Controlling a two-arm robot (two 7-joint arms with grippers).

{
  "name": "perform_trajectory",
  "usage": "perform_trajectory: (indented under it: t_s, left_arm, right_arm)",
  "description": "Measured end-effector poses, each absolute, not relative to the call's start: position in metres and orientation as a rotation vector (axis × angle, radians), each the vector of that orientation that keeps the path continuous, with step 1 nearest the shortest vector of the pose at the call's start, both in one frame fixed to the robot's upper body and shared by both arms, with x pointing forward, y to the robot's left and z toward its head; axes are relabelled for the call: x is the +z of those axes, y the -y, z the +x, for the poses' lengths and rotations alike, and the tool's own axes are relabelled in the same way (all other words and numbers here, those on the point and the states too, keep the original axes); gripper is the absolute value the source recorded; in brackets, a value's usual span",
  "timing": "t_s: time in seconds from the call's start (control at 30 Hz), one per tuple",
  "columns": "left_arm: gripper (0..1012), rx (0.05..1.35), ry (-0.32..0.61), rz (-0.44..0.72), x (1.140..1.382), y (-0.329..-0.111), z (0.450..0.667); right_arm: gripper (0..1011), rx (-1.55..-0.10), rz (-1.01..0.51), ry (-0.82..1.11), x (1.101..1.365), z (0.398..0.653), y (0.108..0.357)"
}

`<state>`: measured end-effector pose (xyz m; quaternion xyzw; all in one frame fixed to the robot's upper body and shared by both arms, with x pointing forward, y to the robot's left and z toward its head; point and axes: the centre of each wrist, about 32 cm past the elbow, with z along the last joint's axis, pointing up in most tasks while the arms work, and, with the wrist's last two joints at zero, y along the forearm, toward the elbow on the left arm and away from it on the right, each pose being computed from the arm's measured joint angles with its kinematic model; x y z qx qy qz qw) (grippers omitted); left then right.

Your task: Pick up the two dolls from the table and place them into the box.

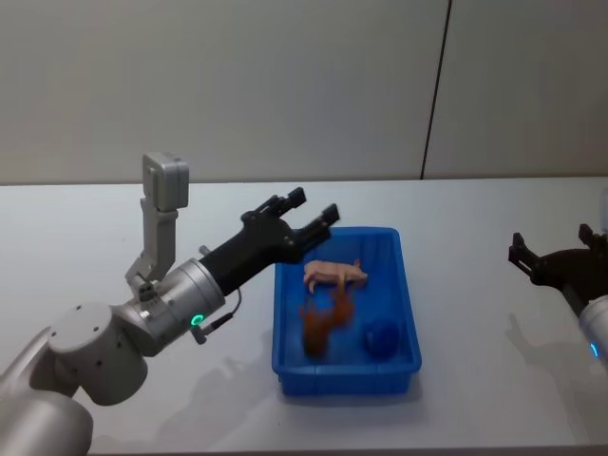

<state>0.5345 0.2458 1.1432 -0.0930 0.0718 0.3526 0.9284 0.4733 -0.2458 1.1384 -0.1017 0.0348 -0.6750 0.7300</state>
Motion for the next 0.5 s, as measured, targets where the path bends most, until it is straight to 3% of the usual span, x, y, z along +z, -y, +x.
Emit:
perform_trajectory:
  t_s: [0.3, 0.5]
  left_arm:
    - [971, 0.587, -0.160, -0.244, 1.1396, -0.2404, 0.5410]
    - [1001, 0.537, -0.163, -0.265, 1.1380, -0.2381, 0.5432]
  right_arm:
    - [1001, -1.486, -0.224, -0.077, 1.1384, 0.4733, 0.2458]
    - [1001, -1.486, -0.224, -0.077, 1.1384, 0.4733, 0.2458]
